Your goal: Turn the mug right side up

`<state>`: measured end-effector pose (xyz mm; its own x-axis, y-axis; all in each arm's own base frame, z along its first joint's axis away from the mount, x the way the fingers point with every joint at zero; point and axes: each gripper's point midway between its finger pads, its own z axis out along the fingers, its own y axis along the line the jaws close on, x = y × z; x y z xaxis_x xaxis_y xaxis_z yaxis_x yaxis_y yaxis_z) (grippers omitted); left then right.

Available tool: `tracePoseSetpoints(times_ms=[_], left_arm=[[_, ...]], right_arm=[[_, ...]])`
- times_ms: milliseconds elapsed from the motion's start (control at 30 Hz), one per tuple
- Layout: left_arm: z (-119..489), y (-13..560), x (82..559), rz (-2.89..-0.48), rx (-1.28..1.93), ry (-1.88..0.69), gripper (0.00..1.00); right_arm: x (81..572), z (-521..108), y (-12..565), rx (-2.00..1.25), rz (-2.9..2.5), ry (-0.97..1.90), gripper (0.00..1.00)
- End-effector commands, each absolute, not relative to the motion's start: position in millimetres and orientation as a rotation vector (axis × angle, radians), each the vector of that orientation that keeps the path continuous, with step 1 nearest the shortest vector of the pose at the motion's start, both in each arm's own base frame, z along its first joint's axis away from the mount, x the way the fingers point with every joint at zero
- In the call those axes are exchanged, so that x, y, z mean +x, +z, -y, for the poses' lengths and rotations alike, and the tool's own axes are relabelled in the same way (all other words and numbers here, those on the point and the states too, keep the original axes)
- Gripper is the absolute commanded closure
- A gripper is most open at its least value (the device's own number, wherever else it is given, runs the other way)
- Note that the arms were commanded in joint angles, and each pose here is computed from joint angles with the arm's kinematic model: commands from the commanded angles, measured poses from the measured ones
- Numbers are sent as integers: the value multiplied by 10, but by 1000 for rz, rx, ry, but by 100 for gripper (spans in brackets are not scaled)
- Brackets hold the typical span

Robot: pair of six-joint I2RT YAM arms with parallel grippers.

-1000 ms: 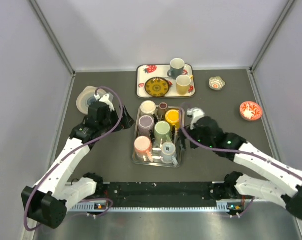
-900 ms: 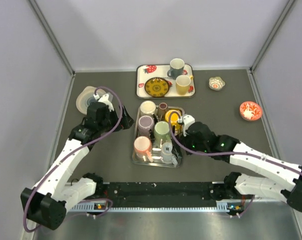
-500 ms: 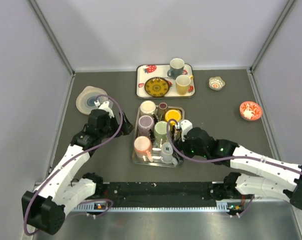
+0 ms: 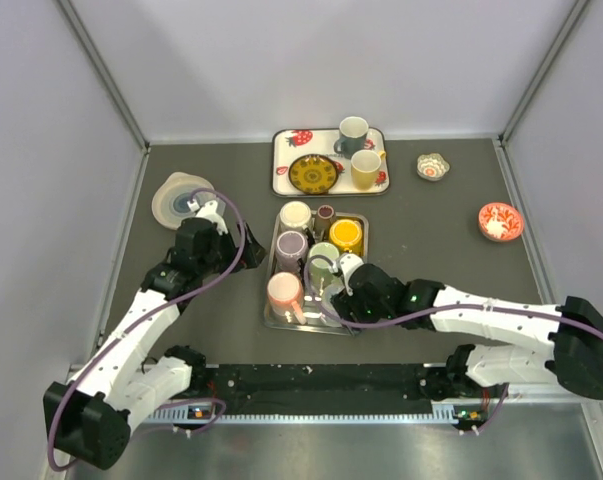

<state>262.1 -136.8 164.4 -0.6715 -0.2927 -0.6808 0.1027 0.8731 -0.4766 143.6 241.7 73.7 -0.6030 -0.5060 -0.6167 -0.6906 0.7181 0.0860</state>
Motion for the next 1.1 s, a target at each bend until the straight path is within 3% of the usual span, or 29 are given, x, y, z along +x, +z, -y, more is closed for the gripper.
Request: tracePoseSetpoints(times_ms=[0, 267, 567, 767, 900, 1067], left_arm=[[1423, 1705, 2665, -2195, -102, -652, 5], [1433, 1662, 2631, -2204, -104, -665, 7], [1423, 1634, 2607, -2210, -99, -661, 9], [1424, 1624, 2592, -2212, -98, -663, 10], [1424, 1628, 2583, -2209, -98, -667, 11], [1417, 1646, 2569, -2209, -101, -666, 12]], right_arm=[[1583, -2698, 979, -881, -2254, 472, 34], [1646, -2776, 914, -872, -2256, 429, 43], [1677, -2779, 816, -840, -2277, 391, 62], [1692, -2757, 807, -821, -2279, 376, 80], [1696, -2727, 824, -807, -2278, 359, 100], [1600, -2686, 885, -843, -2258, 323, 100]])
